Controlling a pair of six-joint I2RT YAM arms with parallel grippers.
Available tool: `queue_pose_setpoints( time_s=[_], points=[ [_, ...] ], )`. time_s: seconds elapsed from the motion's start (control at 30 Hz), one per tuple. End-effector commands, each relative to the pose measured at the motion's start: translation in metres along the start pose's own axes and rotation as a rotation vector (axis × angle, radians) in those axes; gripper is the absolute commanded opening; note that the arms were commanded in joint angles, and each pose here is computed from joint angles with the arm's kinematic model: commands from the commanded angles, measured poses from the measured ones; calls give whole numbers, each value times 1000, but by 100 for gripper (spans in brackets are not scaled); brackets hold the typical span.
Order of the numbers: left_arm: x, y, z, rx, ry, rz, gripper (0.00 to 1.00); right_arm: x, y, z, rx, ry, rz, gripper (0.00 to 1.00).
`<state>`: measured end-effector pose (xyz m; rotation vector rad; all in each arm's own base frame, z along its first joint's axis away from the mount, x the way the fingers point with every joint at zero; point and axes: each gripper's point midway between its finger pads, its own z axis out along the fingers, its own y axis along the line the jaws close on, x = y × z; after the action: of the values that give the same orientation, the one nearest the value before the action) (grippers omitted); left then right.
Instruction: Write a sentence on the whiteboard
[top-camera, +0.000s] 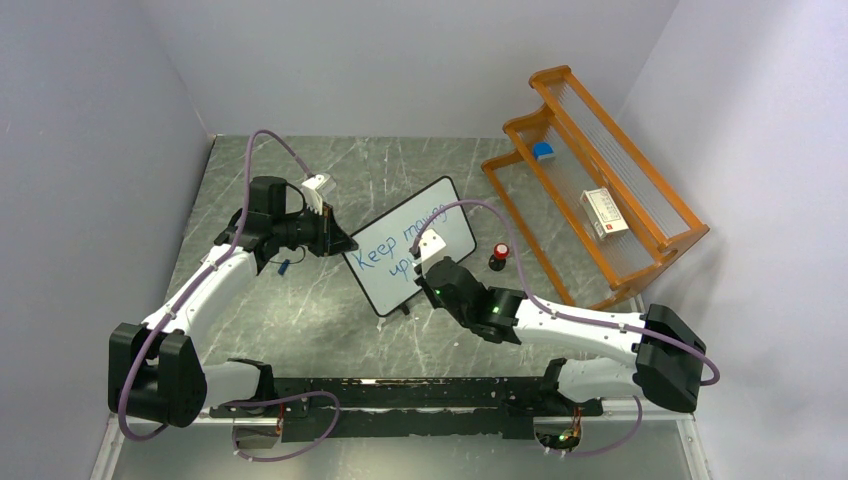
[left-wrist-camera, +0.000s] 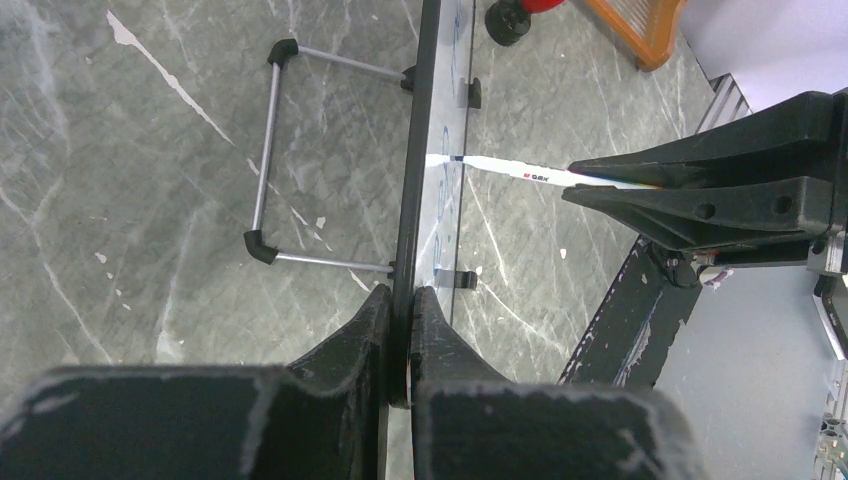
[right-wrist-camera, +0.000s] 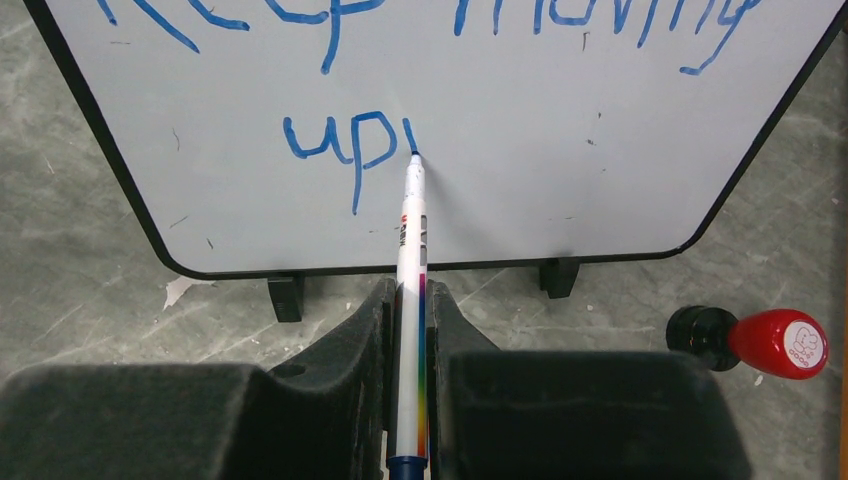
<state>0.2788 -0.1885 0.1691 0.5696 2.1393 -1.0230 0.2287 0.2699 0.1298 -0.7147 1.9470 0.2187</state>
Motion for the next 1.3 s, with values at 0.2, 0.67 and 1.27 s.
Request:
queue_pose_setpoints(
  time_s=[0.2,0.67,1.27],
  points=[
    [32,32,4,-145,104,-30,5,-2,-7,2,27,-8,9,0],
    [32,32,4,-141,104,-31,5,-33,-12,7,30,-83,24,0],
    [32,33,4,-146,106,-33,5,0,-18,2,44,5,28,0]
  ],
)
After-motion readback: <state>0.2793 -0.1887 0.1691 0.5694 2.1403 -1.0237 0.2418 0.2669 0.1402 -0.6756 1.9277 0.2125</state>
